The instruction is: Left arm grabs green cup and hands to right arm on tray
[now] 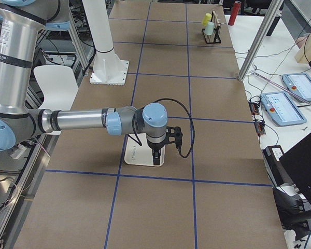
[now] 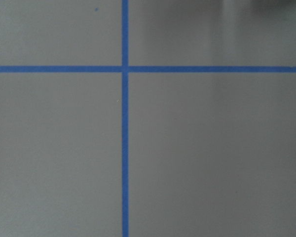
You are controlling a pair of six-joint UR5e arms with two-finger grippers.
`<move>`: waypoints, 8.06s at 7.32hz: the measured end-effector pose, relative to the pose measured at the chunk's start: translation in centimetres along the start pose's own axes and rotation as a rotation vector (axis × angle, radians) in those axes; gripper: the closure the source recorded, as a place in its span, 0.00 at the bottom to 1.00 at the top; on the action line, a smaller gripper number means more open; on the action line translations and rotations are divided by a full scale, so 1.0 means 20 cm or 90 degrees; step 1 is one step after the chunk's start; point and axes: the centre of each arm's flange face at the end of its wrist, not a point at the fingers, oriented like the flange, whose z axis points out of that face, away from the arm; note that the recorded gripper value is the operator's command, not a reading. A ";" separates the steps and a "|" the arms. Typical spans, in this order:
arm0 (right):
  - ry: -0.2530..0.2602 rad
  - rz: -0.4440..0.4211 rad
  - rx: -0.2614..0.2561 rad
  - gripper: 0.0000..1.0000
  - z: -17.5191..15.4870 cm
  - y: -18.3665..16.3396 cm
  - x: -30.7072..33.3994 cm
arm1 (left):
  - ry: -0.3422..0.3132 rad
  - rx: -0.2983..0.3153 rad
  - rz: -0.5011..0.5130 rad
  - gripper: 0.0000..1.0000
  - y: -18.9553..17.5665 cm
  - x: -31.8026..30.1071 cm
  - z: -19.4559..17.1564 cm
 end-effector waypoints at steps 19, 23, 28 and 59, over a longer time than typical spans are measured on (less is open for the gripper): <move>0.000 -0.022 0.015 0.00 0.04 -0.04 0.01 | -0.089 -0.004 -0.052 0.01 -1.49 1.30 0.61; -0.001 -0.026 0.018 0.00 0.04 -0.04 0.01 | -0.104 0.010 -0.045 0.01 -1.53 1.26 0.66; -0.001 -0.027 0.019 0.00 0.04 -0.04 0.01 | -0.109 0.017 -0.039 0.02 -1.55 1.28 0.67; -0.192 -0.101 0.086 0.05 -0.13 -0.94 -1.32 | 0.386 -0.048 -0.434 1.00 -0.28 3.24 0.20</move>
